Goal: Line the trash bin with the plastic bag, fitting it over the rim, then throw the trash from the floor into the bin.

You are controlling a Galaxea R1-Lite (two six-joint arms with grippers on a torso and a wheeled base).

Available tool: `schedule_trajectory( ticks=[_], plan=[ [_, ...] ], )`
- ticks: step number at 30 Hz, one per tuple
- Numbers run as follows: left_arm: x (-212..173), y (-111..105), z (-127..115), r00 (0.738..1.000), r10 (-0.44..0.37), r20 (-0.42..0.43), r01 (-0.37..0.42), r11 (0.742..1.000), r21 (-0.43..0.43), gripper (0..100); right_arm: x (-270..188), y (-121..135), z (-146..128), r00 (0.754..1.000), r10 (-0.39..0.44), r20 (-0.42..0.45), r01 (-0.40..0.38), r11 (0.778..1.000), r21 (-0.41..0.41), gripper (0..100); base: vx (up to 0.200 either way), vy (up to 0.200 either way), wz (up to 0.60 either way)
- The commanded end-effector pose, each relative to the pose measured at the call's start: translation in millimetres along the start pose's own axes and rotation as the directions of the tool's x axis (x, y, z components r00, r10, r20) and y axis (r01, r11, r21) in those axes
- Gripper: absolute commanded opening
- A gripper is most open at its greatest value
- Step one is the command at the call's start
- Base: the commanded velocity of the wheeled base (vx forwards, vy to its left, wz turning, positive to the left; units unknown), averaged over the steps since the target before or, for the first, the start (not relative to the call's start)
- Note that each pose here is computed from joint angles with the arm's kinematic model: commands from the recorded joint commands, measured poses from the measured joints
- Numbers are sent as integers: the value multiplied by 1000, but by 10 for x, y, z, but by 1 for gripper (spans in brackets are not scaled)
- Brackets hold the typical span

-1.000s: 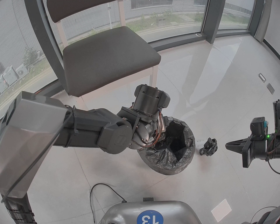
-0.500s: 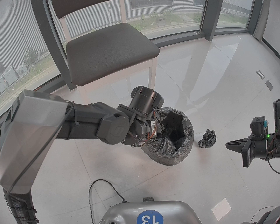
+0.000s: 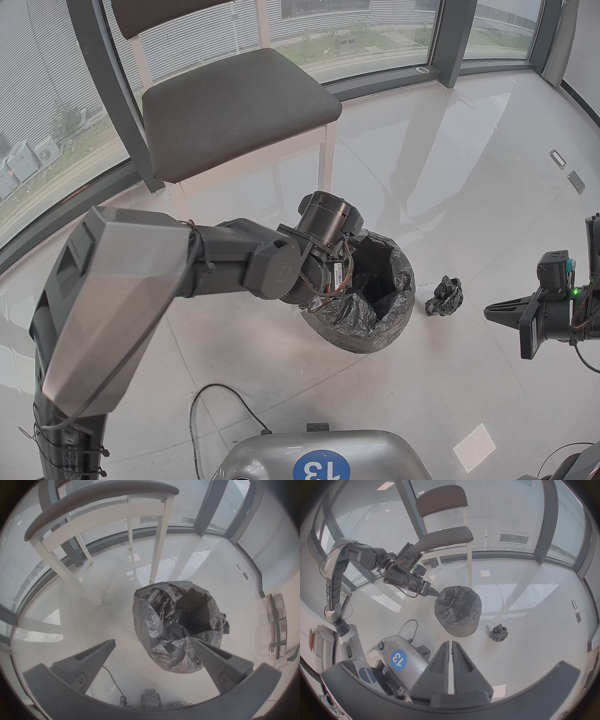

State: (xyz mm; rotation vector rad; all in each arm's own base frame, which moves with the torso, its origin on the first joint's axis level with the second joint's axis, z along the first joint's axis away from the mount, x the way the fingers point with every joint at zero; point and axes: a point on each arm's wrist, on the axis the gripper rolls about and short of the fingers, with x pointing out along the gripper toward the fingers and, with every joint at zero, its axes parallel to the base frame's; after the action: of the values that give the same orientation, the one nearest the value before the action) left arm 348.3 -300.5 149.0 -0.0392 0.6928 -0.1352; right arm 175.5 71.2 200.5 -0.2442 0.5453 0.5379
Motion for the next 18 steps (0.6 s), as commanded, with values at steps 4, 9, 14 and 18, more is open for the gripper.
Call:
schedule_trajectory(
  ticks=[4, 9, 14, 18],
  plan=[
    [370, 26, -94, 999, 37, -29, -37, 999, -2, 100, -14, 0, 6, 1000, -2, 5, 2, 1000, -3, 0, 0, 0, 0],
    [499, 98, -70, 998, 56, -28, -56, 998, -18, 100, -33, 3, 5, 1000, -3, 11, 3, 1000, -4, 0, 0, 0, 0],
    [569, 111, -88, 997, 63, -34, -64, 998, -17, 100, -33, 3, 5, 1000, -2, 12, 2, 1000, -4, 0, 0, 0, 0],
    [637, 71, -144, 997, 61, -42, -62, 998, -9, 100, -35, 3, 10, 1000, -2, 13, 2, 1000, -4, 0, 0, 0, 0]
  ],
)
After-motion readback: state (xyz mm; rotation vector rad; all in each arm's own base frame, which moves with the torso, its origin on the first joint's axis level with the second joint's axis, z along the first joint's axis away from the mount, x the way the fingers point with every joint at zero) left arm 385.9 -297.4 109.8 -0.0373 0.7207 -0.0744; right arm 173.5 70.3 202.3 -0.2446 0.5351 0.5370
